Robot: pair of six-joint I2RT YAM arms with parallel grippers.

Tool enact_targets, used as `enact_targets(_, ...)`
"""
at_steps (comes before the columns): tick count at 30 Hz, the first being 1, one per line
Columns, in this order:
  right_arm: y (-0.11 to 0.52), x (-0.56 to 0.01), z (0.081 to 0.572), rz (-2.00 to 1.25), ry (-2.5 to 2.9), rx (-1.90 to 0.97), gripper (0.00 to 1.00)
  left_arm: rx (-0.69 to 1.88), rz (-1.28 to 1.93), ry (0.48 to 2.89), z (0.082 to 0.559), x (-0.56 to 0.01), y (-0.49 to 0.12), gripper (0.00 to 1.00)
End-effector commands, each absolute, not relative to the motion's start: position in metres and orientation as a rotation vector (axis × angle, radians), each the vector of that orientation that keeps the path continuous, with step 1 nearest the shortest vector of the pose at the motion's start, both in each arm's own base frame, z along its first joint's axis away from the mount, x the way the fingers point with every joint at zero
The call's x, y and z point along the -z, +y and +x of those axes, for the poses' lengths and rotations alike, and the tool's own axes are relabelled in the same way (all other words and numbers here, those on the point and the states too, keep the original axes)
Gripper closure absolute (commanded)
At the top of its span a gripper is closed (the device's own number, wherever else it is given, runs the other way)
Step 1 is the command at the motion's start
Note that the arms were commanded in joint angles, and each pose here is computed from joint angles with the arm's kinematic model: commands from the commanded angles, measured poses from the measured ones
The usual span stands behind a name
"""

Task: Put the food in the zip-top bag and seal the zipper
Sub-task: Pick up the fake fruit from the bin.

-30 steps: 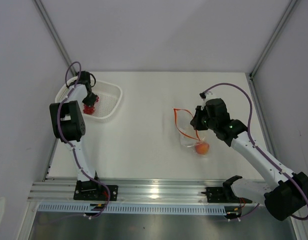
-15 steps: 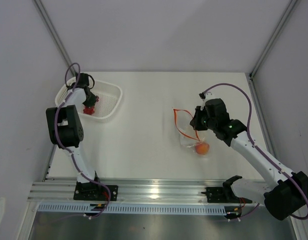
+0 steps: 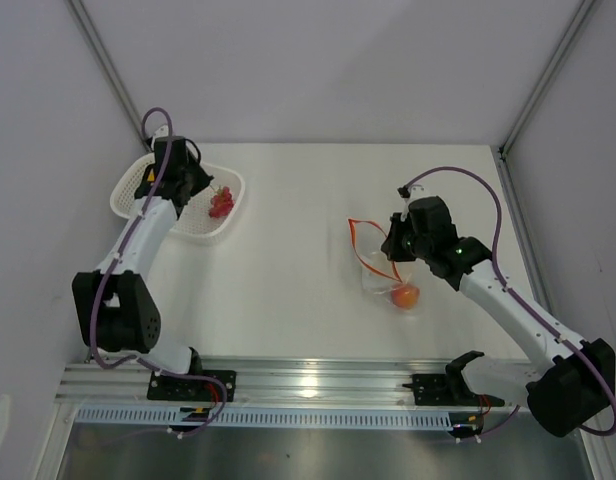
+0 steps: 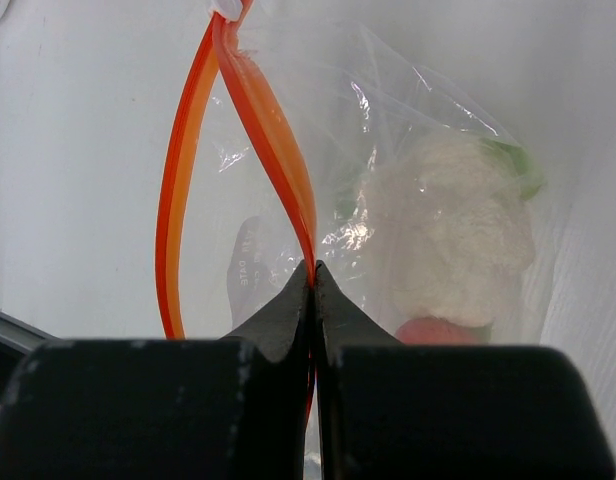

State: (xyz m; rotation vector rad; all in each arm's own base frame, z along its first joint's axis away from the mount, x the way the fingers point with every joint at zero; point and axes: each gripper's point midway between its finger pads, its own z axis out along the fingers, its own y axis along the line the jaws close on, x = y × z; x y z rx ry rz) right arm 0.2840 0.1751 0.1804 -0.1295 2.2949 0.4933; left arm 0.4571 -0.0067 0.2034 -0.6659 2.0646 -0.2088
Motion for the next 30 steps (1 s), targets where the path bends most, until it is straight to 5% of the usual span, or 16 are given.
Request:
enact_targets(1, 0.170, -0.199, 0.287, -0.100, 2.250, -0.487, 1.00, 0.247, -0.589, 1.976, 0.445, -0.246, -0.016, 0.99)
enact_targets(15, 0.174, -0.211, 0.285, -0.067, 2.240, -0.533, 1.00, 0.622, -0.267, 1.747, 0.346, -0.395, -0.113, 0.99)
enact_targets(30, 0.191, -0.215, 0.268, -0.071, 2.266, -0.614, 1.00, 1.206, 0.055, 1.728, 0.248, -0.433, -0.248, 0.99)
